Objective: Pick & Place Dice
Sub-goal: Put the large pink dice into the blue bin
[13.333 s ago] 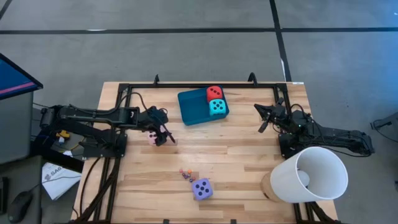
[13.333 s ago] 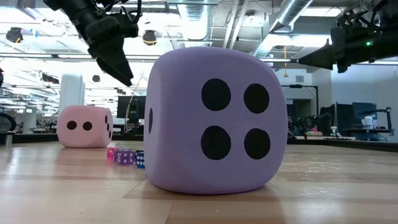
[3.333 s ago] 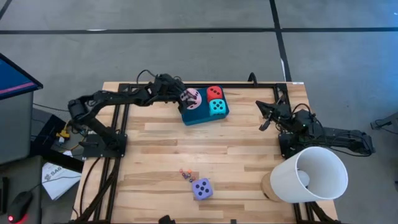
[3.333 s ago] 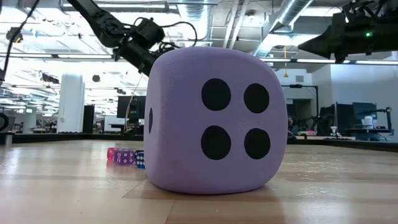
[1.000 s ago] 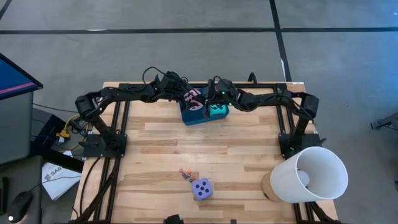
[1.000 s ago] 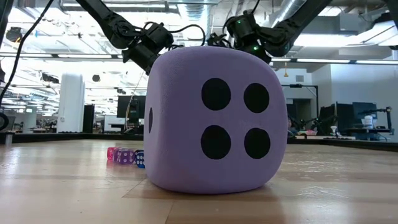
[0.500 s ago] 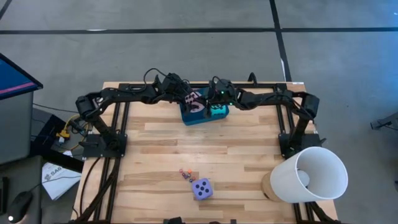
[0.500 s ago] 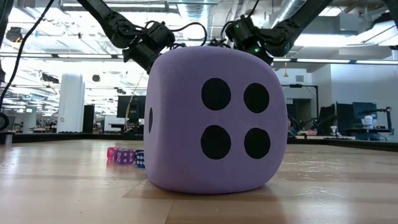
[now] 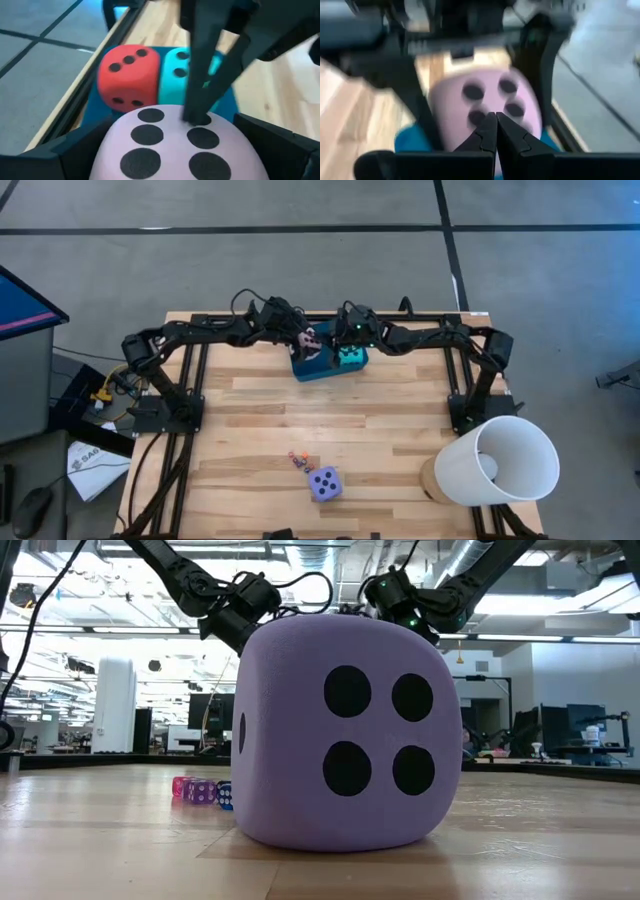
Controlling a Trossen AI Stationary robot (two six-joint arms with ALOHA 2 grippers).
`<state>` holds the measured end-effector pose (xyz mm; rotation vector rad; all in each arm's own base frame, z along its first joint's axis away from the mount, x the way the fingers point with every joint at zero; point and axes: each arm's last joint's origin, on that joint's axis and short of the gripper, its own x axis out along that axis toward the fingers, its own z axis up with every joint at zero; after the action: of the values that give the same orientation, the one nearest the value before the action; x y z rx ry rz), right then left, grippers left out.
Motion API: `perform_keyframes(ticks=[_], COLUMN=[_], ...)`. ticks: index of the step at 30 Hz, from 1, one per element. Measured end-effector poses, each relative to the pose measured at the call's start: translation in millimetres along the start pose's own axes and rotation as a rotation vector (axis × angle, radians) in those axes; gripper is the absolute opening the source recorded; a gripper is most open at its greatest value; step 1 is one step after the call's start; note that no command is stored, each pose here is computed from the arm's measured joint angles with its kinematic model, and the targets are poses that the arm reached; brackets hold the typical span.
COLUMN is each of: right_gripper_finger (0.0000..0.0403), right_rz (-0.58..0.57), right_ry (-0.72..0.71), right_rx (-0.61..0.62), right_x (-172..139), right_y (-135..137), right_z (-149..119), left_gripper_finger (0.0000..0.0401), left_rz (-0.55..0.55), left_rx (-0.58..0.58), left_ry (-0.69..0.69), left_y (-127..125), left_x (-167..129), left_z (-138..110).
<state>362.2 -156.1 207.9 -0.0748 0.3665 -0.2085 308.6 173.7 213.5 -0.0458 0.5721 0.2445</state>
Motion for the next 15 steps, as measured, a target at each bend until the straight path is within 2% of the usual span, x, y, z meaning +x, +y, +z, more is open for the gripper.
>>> perform_keyframes(ticks=[2,15], right_gripper_finger=[0.0,0.0], right_rz=[0.021,0.07], right_ry=[-0.041,-0.04], right_rx=[-0.007,-0.002], right_x=[-0.2,-1.0], right_y=[0.1,-2.4], right_z=[3.9,2.5], left_gripper_finger=[0.0397,0.0397], left_rz=[-0.002,-0.021], left_rx=[0.001,0.038], left_ry=[-0.001,-0.084], left_y=[-0.4,-6.6], left_x=[-0.1,1.0], left_z=[0.3,9.4])
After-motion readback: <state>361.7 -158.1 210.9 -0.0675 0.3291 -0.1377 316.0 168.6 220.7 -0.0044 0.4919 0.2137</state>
